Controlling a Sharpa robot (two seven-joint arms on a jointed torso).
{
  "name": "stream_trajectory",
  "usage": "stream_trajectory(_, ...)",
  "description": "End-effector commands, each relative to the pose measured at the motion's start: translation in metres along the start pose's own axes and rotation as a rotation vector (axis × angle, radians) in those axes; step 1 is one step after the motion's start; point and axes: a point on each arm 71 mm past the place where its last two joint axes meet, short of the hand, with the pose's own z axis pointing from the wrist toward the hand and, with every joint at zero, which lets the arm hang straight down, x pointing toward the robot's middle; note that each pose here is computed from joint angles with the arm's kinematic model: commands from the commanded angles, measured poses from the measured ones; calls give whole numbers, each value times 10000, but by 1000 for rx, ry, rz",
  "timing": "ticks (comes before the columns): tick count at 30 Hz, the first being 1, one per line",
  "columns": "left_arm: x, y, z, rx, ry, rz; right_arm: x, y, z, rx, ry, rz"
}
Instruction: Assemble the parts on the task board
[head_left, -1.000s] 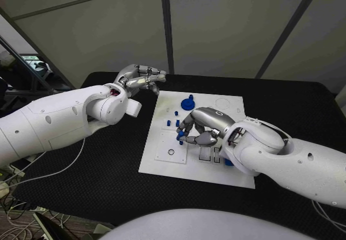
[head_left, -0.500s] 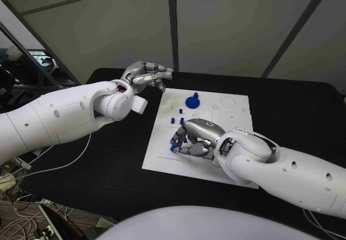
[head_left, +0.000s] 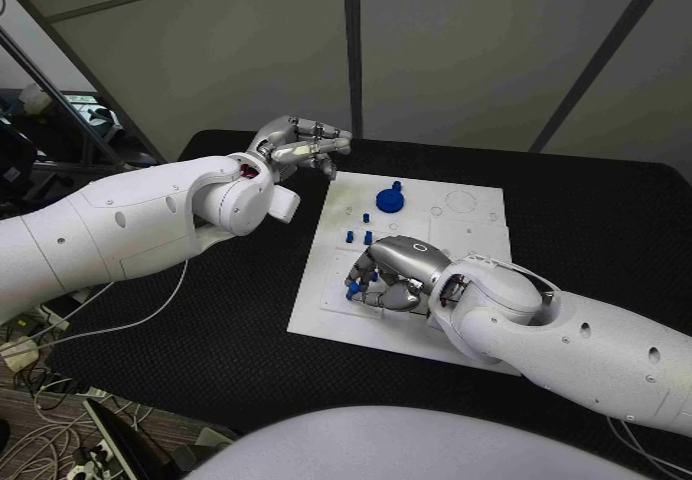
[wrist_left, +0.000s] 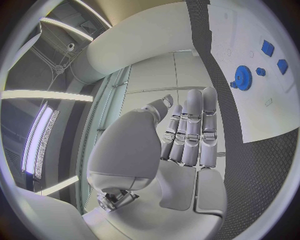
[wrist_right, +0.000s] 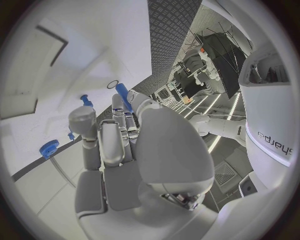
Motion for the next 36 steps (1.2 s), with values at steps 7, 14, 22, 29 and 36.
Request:
stream_trajectory(7,15,-17,2,5,12,-6,3,-36,4,30,6,-60)
stream_trajectory(14,16,-17,1,5,13,-6,6,-47,20,39,5,-68)
stream_trajectory(22,18,-17,0,4,14,-7,11,-54,27,39,9,-70)
stream_trajectory(29,16,-16,-1,3,14,-7,16,-36,33,32,14,-66)
stream_trajectory(36,19,-15,1,1,16,-7,13,-6,38,20,10,-57)
